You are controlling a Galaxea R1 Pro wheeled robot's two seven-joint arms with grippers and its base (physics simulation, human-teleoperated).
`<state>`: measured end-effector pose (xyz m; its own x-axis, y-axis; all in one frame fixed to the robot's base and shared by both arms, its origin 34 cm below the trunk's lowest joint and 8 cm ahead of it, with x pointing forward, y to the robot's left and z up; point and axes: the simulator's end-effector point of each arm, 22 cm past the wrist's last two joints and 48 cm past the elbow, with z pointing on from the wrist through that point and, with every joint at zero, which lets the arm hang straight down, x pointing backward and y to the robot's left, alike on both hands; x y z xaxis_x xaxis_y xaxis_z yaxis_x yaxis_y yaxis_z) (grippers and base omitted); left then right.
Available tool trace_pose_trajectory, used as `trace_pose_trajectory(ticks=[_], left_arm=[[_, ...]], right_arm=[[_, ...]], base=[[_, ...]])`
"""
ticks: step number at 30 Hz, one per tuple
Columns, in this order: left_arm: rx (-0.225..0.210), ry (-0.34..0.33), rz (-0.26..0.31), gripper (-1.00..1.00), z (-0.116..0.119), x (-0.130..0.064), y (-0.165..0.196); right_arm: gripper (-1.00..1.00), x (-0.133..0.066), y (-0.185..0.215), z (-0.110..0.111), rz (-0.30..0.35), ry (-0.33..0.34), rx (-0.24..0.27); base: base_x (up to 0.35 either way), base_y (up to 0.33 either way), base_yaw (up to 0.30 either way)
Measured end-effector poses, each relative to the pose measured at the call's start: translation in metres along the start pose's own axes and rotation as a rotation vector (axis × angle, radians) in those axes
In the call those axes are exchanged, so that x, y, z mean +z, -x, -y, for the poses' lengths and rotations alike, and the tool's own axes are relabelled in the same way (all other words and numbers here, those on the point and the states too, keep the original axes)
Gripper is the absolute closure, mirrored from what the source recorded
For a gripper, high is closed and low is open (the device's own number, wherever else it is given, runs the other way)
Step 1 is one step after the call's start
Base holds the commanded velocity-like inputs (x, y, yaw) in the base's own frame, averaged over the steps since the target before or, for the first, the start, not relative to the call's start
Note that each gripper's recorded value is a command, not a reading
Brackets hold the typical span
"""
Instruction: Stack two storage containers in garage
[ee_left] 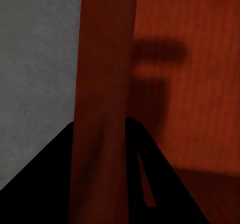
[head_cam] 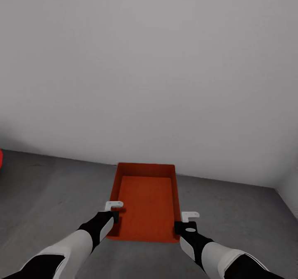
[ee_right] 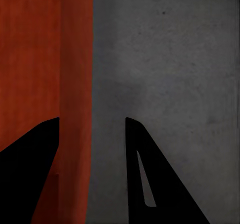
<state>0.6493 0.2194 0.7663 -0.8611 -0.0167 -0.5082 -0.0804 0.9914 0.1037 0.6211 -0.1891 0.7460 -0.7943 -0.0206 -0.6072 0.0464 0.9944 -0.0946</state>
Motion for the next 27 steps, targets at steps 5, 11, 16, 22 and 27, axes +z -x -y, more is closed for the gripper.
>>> trace_pose_trajectory(ticks=[5,11,16,22,27], left_arm=[[0.0,0.0,0.0,1.0,0.0,0.0,0.0],[-0.001,0.0,0.0,1.0,0.0,0.0,0.0],[-0.001,0.0,0.0,1.0,0.0,0.0,0.0],[-0.001,-0.001,0.001,1.0,0.0001,0.0005,0.0005],[-0.002,-0.001,0.001,1.0,0.0,0.0005,0.0008]], right_arm=[[1.0,0.0,0.0001,0.0,0.0,0.0,0.0],[1.0,0.0,0.0003,0.0,0.0,0.0,-0.001],[1.0,0.0,0.0003,0.0,0.0,0.0,-0.001],[1.0,0.0006,0.001,-0.0002,0.001,0.001,0.0],[1.0,0.0007,0.0018,-0.0002,0.002,0.002,-0.001]], base=[[0.321,0.0,-0.283],[0.322,0.0,-0.283],[0.321,0.0,-0.279],[0.126,0.0,-0.077],[0.005,0.0,-0.003]])
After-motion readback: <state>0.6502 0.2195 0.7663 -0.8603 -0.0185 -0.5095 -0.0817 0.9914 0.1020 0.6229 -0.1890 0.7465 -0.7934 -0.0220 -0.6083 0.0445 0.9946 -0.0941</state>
